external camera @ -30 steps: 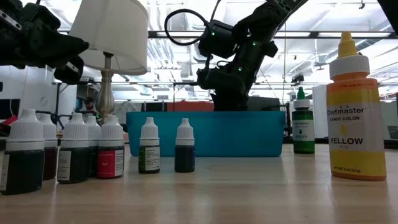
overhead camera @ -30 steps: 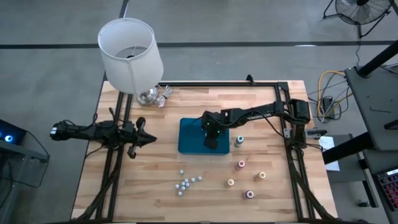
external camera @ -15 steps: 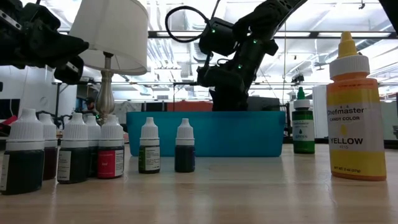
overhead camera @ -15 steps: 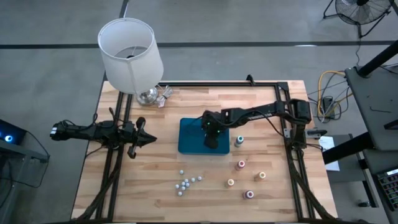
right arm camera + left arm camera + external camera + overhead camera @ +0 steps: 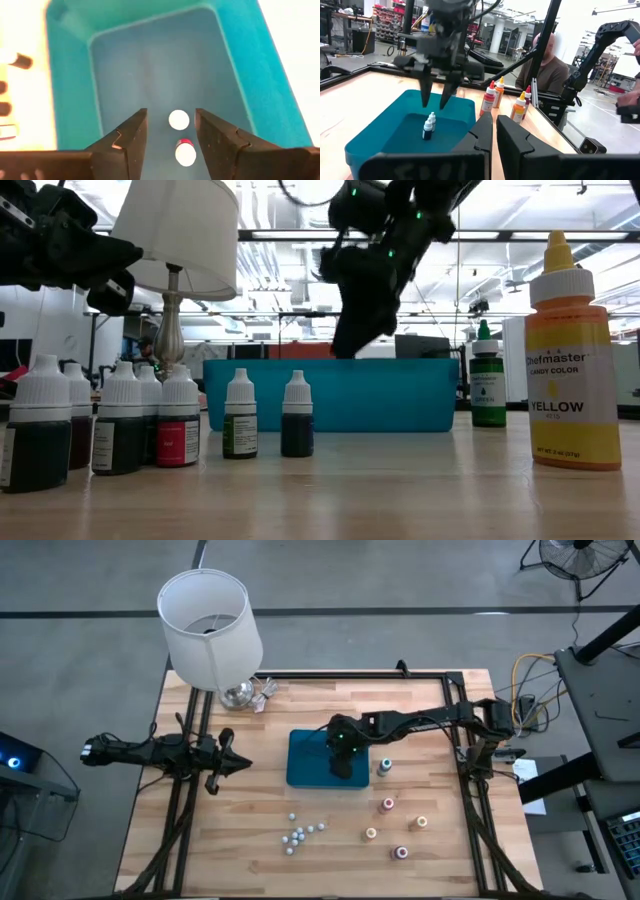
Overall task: Pick & Place food coloring
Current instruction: Put the top small blue food coloring bottle into the blue bin
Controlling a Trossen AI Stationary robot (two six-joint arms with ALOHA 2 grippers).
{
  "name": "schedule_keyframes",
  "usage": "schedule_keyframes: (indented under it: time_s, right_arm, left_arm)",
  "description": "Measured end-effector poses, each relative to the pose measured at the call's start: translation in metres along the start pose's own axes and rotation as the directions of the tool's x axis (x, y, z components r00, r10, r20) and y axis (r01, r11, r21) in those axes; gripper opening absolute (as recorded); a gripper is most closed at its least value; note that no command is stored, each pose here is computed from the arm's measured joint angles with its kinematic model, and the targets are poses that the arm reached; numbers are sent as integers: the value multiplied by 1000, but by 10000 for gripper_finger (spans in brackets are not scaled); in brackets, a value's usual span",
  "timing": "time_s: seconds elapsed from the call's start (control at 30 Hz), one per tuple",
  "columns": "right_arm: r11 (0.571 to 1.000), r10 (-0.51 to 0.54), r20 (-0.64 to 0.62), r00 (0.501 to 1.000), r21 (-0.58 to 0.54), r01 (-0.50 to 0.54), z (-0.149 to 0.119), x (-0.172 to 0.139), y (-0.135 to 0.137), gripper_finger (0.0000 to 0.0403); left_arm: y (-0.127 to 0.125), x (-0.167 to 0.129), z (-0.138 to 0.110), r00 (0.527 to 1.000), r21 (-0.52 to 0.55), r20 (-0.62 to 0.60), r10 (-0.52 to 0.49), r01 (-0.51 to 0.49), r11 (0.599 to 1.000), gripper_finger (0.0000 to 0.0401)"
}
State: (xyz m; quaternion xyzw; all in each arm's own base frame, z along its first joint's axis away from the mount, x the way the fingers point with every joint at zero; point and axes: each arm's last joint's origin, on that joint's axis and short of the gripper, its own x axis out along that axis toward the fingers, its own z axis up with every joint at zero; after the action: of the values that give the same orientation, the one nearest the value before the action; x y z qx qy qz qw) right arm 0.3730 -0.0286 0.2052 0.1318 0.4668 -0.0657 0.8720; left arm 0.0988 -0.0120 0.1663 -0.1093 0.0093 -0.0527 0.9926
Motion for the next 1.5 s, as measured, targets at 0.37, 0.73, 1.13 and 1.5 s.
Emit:
schedule_keyframes:
  time_s: [0.37,0.73,1.13,1.5]
  right_arm:
    - [935,284,42,958,-232,-267,3,-40,76,155]
    - [890,340,-16,940,-318,-327,10,-12,128,155]
    - [833,312,-163,936,-428,-352,-11,30,164,155]
    - [828,229,-145,962,-491,-272,-20,35,174,155]
  left_arm:
    - [0,0,0,1000,0,0,0,0,1000,0]
    - [0,0,0,1000,0,0,0,0,1000,0]
    - [0,0,0,1000,0,0,0,0,1000,0]
    - [0,0,0,1000,0,0,0,0,1000,0]
